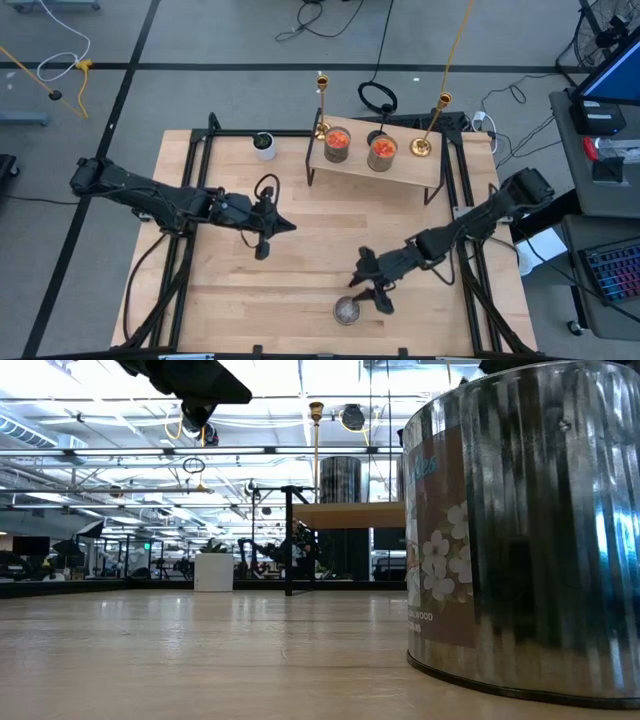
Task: Pick & Place candle stick holders
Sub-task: Put the brown scented candle on the shelf aligned with the right golden candle holder, then return to Home Position
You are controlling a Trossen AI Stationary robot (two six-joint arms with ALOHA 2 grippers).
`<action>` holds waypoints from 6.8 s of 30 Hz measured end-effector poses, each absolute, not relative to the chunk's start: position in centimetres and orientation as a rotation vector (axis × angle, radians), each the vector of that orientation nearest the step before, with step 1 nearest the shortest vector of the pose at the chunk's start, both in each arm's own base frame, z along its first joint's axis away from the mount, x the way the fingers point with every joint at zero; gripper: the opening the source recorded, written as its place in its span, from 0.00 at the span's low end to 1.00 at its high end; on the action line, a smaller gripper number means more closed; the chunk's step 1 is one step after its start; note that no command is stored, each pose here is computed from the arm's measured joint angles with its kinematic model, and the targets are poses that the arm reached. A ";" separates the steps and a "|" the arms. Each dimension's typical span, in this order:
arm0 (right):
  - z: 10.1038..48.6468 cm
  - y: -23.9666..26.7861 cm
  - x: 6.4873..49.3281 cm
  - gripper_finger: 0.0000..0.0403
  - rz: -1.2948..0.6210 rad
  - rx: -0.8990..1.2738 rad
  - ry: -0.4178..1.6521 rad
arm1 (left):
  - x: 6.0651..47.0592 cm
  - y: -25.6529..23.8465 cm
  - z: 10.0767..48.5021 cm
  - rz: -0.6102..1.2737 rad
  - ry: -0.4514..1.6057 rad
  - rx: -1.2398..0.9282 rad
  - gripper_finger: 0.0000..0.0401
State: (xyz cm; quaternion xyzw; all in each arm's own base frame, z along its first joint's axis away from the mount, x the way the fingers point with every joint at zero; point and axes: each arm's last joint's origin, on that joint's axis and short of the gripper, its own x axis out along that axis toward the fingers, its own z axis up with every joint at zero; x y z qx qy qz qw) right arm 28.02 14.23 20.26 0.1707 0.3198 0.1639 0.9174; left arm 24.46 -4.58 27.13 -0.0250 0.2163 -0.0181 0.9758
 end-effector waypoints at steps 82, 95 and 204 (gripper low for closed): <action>28.1 5.0 16.7 0.00 -0.339 0.247 0.647 | 24.5 -4.6 27.3 -0.050 0.409 0.015 0.06; 34.2 1.2 13.6 0.00 -0.569 0.177 0.680 | 24.6 -4.7 27.4 -0.050 0.406 0.014 0.06; 34.1 5.1 18.0 0.01 0.075 0.077 0.354 | 13.9 -2.1 33.6 0.071 0.182 -0.008 0.06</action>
